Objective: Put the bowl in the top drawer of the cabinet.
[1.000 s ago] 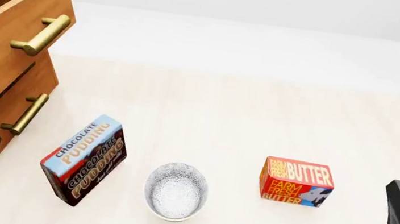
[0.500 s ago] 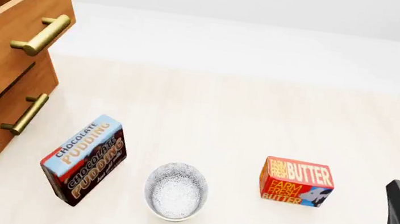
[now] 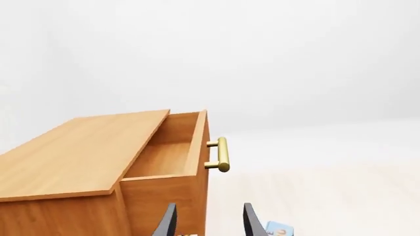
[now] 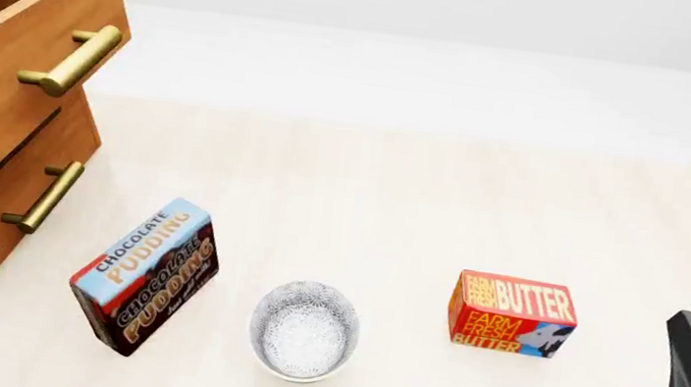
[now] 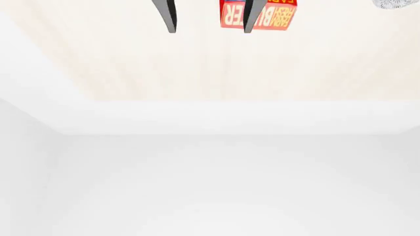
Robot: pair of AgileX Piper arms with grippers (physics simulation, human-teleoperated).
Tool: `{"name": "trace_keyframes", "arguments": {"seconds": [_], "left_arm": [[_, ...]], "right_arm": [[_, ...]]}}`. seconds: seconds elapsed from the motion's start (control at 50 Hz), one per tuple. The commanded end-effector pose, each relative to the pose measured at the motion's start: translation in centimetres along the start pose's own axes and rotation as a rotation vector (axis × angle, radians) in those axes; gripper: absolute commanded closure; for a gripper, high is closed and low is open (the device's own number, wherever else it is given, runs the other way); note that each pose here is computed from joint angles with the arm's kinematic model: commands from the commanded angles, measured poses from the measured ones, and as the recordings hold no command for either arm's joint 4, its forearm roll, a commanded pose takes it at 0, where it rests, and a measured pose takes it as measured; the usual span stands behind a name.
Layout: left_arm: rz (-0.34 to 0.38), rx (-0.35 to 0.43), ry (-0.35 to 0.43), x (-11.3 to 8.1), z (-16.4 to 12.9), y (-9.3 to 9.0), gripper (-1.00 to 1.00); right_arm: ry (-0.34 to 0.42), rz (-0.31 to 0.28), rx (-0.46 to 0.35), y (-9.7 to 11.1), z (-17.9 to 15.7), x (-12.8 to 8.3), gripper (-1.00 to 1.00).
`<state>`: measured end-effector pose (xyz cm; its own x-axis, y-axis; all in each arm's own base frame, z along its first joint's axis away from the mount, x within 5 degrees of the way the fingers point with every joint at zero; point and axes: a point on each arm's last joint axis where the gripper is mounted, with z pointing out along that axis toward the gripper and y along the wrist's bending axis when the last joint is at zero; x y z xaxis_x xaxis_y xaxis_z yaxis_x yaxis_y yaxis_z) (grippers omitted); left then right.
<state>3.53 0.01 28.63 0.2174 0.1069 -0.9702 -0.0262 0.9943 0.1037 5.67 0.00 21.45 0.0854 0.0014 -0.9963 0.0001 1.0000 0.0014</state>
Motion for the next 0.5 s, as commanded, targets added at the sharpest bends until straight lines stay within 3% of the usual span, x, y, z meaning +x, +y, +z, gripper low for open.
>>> {"name": "trace_keyframes", "arguments": {"seconds": [0.02,0.3,0.5], "left_arm": [[0.031,-0.002,-0.051,-3.2,-0.8,0.3,-1.0],[0.081,0.015,-0.057,-5.3,-1.5,0.5,-1.0],[0.087,0.029,-0.028,-6.8,0.0,0.7,-1.0]], "right_arm": [[0.0,0.0,0.0,0.0,0.0,0.0,-1.0],[0.0,0.0,0.0,0.0,0.0,0.0,-1.0],[0.0,0.0,0.0,0.0,0.0,0.0,-1.0]]}}
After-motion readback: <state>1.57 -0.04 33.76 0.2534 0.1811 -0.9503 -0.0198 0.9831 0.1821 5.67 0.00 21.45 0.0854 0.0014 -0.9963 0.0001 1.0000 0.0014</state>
